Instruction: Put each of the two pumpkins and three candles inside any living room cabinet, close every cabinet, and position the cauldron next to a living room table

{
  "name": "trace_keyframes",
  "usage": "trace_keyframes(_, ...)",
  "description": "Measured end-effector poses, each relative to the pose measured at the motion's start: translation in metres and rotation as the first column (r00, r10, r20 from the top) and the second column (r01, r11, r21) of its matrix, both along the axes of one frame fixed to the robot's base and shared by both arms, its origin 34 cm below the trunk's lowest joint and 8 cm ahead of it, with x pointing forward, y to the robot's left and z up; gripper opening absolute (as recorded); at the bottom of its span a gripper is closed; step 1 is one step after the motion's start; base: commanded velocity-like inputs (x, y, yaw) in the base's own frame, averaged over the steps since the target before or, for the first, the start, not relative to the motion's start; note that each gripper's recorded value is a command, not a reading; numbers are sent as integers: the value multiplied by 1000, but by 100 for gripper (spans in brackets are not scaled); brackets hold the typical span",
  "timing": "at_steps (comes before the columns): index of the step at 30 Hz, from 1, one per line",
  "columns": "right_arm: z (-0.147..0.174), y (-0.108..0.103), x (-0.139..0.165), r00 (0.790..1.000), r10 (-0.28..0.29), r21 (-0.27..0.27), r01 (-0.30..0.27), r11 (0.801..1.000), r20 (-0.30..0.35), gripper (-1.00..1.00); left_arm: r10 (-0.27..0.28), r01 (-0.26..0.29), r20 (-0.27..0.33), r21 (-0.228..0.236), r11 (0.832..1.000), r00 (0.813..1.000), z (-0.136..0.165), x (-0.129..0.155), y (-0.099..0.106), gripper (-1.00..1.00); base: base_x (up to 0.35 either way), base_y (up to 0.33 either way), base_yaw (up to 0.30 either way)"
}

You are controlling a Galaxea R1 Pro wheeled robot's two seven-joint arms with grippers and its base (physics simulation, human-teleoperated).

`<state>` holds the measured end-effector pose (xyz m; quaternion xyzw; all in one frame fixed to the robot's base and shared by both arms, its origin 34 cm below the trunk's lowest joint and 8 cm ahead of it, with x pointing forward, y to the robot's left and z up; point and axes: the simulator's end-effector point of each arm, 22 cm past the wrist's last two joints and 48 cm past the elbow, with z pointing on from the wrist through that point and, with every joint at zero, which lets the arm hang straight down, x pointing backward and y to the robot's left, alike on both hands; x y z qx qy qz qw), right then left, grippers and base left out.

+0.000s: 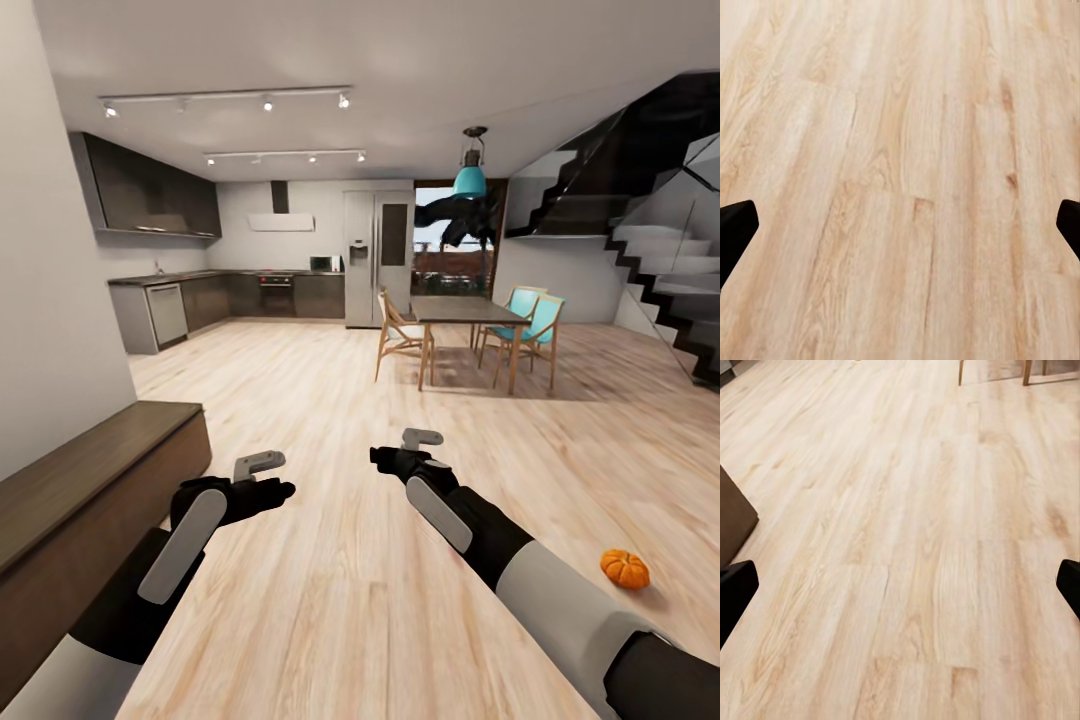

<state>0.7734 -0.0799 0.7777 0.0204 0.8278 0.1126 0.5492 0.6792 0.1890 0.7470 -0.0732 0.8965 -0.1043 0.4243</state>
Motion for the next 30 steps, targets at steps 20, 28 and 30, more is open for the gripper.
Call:
trace_keyframes(20, -14, -29, 6, 996, -71, 19, 72, 997, -47, 100, 9, -9, 1, 0, 1000, 1000, 2, 0, 3, 100, 327, 0, -126)
trace_keyframes(28, -56, -71, 6, 976, -167, 5, 169, 986, -143, 100, 37, -37, -54, 3, 999, 998, -20, -1, 14, 100, 332, 0, -253)
trace_keyframes(30, -59, -74, 5, 973, -174, 2, 177, 984, -152, 100, 54, -53, -88, 14, 998, 995, -34, -2, 22, 100, 331, 0, -165)
